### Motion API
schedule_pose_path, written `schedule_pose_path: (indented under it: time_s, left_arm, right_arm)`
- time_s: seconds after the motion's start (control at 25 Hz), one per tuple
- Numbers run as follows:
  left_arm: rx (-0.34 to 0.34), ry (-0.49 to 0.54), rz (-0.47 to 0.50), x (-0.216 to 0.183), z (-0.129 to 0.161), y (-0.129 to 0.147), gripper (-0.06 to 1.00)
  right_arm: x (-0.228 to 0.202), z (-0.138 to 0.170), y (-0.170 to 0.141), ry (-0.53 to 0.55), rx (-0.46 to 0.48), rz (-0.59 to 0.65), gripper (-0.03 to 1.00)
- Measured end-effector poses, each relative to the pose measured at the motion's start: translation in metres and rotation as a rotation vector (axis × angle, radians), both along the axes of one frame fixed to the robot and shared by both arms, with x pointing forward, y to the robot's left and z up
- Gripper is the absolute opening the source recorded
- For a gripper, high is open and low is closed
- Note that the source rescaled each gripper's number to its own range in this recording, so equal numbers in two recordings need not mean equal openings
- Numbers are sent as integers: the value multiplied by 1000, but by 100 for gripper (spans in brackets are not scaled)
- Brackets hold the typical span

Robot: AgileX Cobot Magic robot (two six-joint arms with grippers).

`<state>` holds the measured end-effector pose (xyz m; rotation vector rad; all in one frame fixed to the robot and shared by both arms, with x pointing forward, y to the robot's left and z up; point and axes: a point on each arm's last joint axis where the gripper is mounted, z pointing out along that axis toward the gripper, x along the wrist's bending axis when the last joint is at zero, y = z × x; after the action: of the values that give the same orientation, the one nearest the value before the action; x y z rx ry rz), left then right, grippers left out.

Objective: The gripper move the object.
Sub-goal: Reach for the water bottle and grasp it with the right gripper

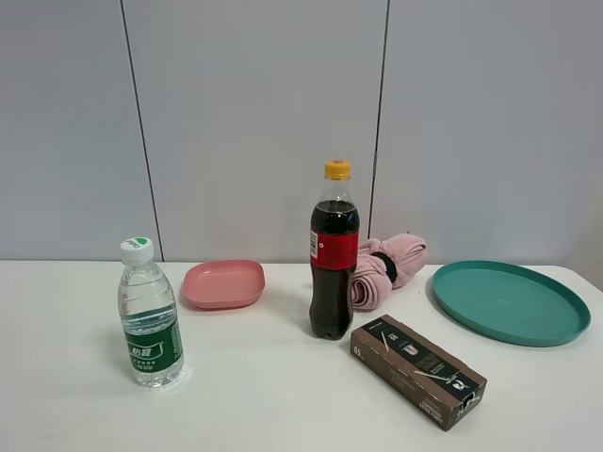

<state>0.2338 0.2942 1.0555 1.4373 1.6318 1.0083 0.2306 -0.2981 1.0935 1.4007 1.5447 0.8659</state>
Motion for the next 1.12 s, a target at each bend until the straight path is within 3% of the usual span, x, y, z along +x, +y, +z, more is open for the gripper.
schedule_pose_path:
  time_s: [0.28, 0.48, 0.64, 1.12]
  left_arm:
    - [0, 0, 0, 0, 0, 0, 100]
    - [0, 0, 0, 0, 0, 0, 100]
    - [0, 0, 0, 0, 0, 0, 100]
    - [0, 0, 0, 0, 0, 0, 100]
  right_arm:
    - [19, 62, 16, -38, 60, 184, 83]
    - [48, 91, 24, -61, 14, 318, 83]
    - [77, 103, 32, -85, 6, 434, 83]
    - [166, 108, 50, -161, 142, 704, 83]
